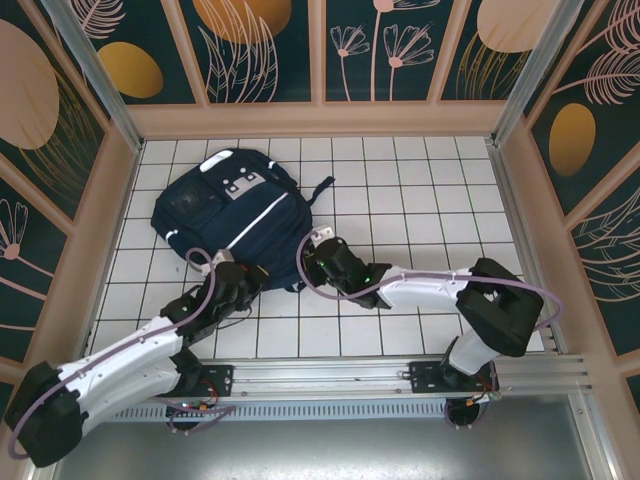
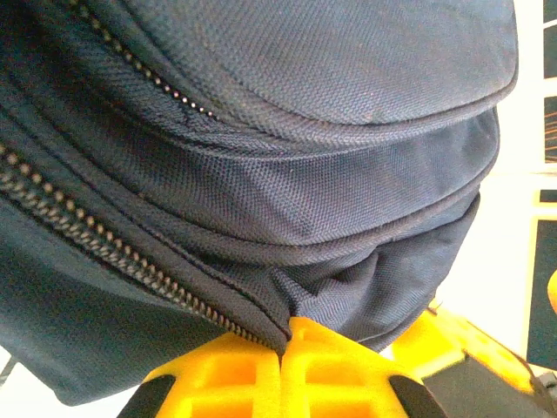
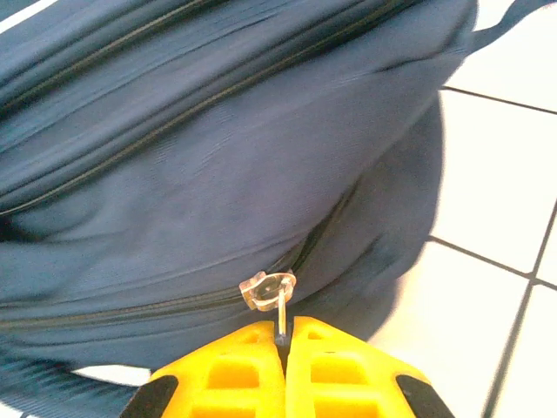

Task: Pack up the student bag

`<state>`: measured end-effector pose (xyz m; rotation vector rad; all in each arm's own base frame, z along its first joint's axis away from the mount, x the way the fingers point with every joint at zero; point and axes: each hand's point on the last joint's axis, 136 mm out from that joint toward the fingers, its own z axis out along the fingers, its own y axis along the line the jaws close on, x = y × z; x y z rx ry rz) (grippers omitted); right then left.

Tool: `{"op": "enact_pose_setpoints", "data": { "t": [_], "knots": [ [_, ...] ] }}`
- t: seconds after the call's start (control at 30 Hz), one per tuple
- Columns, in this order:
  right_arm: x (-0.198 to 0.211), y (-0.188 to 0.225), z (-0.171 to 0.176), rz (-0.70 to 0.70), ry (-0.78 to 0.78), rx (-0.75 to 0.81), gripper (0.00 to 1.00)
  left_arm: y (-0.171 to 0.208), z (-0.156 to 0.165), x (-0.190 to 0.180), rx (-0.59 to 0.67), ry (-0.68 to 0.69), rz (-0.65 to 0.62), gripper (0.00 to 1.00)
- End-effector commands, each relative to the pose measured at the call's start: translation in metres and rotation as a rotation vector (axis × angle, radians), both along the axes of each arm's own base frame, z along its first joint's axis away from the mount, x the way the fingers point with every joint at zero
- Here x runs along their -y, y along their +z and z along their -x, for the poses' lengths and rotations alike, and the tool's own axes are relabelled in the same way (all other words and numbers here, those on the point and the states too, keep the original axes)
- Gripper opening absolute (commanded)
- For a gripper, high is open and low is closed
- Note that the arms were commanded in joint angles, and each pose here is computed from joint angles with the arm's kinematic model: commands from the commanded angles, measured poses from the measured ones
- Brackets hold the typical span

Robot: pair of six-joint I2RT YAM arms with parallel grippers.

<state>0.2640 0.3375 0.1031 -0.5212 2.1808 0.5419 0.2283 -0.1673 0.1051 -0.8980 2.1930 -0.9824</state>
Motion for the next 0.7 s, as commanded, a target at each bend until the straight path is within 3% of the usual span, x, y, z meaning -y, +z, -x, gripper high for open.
{"op": "enact_pose_setpoints", "data": {
  "t": [0.0,0.2,0.43,0.67],
  "knots": [
    [0.038,-0.003,-0.038,0.087,-0.139,0.045,0.0,-0.017,0.006,-0.04,-0.011,0.087,-0.163,0.0],
    [0.065,-0.004,-0.064,0.093,-0.228,0.065,0.0,-0.017,0.012,-0.048,0.011,0.08,-0.181,0.0],
    [0.104,0.035,-0.043,-0.017,-0.331,0.118,0.0,0.003,-0.012,-0.03,0.076,-0.026,-0.23,0.0],
    [0.113,0.048,-0.004,-0.073,-0.301,0.091,0.0,0.015,-0.051,-0.053,0.093,-0.008,-0.317,0.0]
  ]
}}
